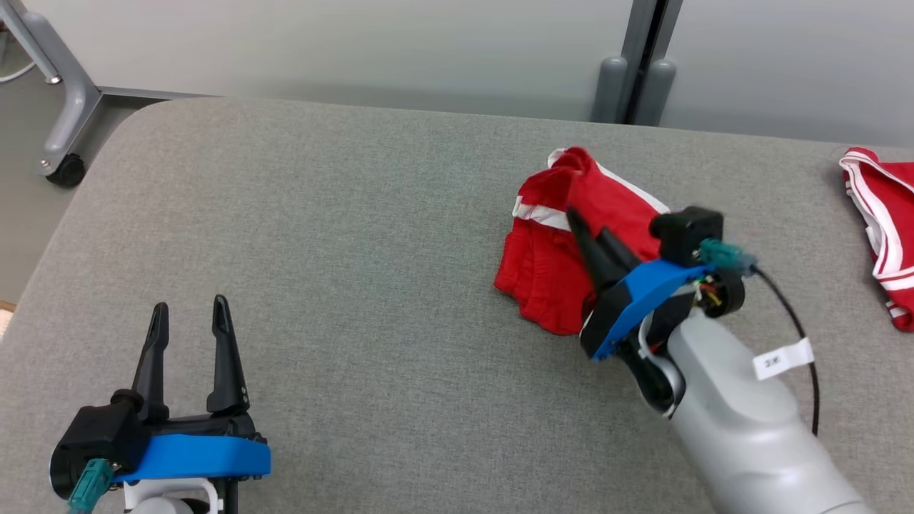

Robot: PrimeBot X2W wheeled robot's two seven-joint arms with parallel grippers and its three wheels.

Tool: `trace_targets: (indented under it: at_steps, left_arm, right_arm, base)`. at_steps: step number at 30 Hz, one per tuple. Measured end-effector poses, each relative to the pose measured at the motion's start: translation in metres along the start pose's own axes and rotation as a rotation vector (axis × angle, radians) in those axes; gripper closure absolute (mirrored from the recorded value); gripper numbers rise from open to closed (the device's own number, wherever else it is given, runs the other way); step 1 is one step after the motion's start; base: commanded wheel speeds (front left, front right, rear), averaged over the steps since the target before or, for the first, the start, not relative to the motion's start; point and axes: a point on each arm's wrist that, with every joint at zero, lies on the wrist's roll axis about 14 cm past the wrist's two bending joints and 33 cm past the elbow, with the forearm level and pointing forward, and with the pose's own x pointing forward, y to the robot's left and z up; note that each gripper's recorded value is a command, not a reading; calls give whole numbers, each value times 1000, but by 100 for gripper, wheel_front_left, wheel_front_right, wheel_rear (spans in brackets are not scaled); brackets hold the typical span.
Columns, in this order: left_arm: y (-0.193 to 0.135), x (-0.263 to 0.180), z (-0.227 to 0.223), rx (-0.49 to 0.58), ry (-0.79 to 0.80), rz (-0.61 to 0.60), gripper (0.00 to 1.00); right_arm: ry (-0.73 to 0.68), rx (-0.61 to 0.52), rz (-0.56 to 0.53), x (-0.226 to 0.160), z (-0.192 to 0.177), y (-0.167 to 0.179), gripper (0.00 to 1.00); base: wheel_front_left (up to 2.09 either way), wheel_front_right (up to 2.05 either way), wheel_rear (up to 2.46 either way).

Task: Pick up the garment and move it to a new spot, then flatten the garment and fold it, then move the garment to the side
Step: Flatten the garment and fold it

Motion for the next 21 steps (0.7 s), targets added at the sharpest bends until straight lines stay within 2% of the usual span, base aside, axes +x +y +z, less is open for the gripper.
trace_targets:
  at_steps: [6, 16, 18, 19, 21]
  left_arm:
    - [4, -2, -1, -1, 4, 13, 0]
    - [3, 1, -7, -7, 19, 13, 0]
    - [1, 3, -7, -8, 19, 10, 0]
    - [1, 3, -7, -9, 18, 7, 0]
    - [-1, 4, -7, -10, 19, 4, 0]
  right_arm:
    - [114, -2, 33, -11, -43, 14, 100]
    - [169, -3, 78, -19, -72, 29, 100]
    - [171, -7, 92, -19, -74, 33, 53]
    - [173, -10, 100, -19, -75, 35, 0]
    - [169, -6, 112, -19, -75, 39, 0]
  base:
    - [0, 0, 0]
    - [0, 0, 0]
    - [0, 0, 0]
    - [0, 0, 0]
    - [0, 0, 0]
